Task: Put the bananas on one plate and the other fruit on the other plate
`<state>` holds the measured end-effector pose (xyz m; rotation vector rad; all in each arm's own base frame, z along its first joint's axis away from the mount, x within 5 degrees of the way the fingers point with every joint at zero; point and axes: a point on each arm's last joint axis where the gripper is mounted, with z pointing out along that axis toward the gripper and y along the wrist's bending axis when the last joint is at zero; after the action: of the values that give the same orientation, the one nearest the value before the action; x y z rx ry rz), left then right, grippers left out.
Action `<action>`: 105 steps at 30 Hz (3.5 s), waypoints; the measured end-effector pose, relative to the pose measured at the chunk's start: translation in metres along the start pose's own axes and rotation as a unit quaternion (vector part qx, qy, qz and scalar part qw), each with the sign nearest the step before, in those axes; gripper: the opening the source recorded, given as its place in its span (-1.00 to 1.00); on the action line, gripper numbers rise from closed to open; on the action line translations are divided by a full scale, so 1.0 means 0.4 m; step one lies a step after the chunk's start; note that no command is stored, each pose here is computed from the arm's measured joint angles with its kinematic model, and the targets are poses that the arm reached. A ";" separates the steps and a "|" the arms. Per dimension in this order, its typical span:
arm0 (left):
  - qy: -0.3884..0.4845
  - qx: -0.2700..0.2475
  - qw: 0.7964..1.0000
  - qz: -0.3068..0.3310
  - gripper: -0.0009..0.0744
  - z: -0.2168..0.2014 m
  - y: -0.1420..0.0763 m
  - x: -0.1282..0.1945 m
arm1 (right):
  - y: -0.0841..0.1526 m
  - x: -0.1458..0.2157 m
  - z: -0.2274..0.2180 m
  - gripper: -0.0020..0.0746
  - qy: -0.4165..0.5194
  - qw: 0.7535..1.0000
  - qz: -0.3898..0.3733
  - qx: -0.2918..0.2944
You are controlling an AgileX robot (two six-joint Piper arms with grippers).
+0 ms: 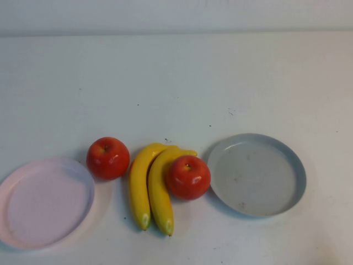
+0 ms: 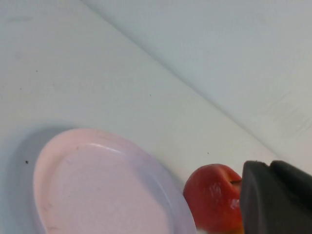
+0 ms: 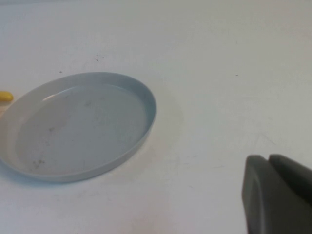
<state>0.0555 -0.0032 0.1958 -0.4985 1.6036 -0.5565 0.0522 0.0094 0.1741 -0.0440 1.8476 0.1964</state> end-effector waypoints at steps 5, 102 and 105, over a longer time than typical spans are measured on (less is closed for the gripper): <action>0.046 -0.042 0.998 0.006 -0.99 -0.022 -0.061 -0.081 | 0.000 0.000 0.000 -0.99 0.000 1.000 0.000 0.000; 0.584 0.115 0.621 0.510 0.54 0.627 -0.584 0.298 | 0.000 0.000 0.000 -0.99 0.000 1.000 0.000 0.000; 0.584 0.116 0.620 0.511 0.54 0.627 -0.584 0.298 | 0.000 0.000 0.000 -0.99 0.000 1.000 0.000 0.000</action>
<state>0.2921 -0.2764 0.2270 1.2718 2.5758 -0.1035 0.0522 0.0094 0.1741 -0.0440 1.8476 0.1964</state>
